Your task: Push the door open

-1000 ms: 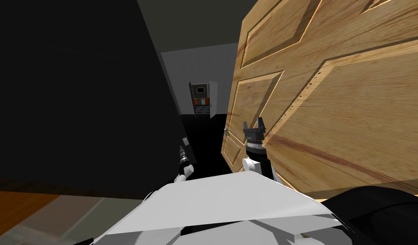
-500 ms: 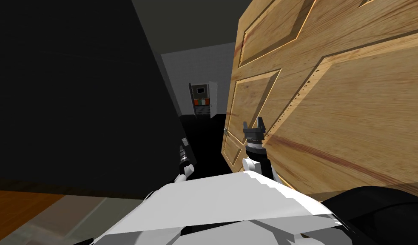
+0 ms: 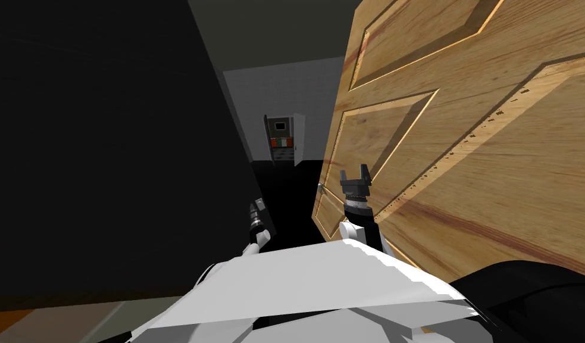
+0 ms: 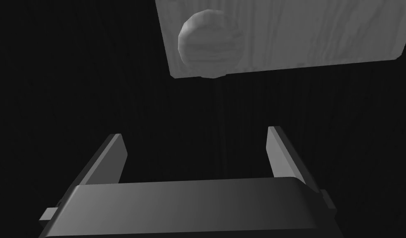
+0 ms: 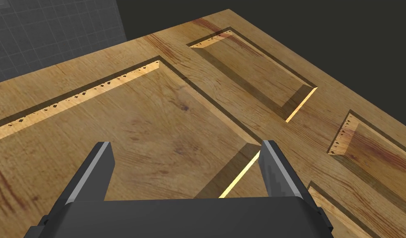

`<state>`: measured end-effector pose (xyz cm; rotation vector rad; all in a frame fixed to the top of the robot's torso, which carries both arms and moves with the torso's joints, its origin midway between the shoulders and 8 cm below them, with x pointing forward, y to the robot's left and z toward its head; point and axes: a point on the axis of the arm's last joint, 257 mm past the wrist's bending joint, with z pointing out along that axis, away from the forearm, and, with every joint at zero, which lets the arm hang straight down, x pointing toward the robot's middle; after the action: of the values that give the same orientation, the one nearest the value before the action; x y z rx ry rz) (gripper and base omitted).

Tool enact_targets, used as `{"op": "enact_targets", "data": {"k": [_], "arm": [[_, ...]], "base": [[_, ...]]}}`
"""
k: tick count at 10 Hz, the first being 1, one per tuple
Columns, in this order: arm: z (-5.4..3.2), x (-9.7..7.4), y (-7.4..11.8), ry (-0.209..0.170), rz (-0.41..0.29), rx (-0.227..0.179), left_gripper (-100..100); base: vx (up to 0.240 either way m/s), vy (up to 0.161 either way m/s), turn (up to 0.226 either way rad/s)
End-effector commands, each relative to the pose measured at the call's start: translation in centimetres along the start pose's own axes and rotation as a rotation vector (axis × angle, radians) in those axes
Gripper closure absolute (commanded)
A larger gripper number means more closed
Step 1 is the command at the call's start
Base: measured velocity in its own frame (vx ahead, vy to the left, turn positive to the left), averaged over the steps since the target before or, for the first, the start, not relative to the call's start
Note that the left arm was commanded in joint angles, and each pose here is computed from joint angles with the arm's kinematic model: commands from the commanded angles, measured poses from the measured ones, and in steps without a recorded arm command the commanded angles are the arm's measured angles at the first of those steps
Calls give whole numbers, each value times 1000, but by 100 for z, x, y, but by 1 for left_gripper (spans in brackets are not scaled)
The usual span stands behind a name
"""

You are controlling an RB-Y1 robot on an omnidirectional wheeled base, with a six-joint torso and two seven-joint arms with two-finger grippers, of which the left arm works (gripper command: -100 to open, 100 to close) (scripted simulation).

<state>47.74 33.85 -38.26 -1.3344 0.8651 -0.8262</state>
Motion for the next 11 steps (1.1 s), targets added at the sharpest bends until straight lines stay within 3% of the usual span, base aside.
{"op": "enact_targets", "data": {"k": [1, 3, 4, 5, 10, 11], "arm": [[-11, 16, 8, -1, -1, -1, -100], [-140, 225, 52, 4, -31, -20, -100], [-111, 150, 46, -1, -24, -15, -100], [-111, 150, 46, -1, -24, -15, 100], [-111, 150, 46, -1, -24, -15, 100], [-38, -63, 47, -37, -8, -12, 100]], "base": [[150, 43, -11], [177, 29, -37], [69, 17, 15], [-15, -5, -13], [-12, -2, -1], [132, 32, 38]]}}
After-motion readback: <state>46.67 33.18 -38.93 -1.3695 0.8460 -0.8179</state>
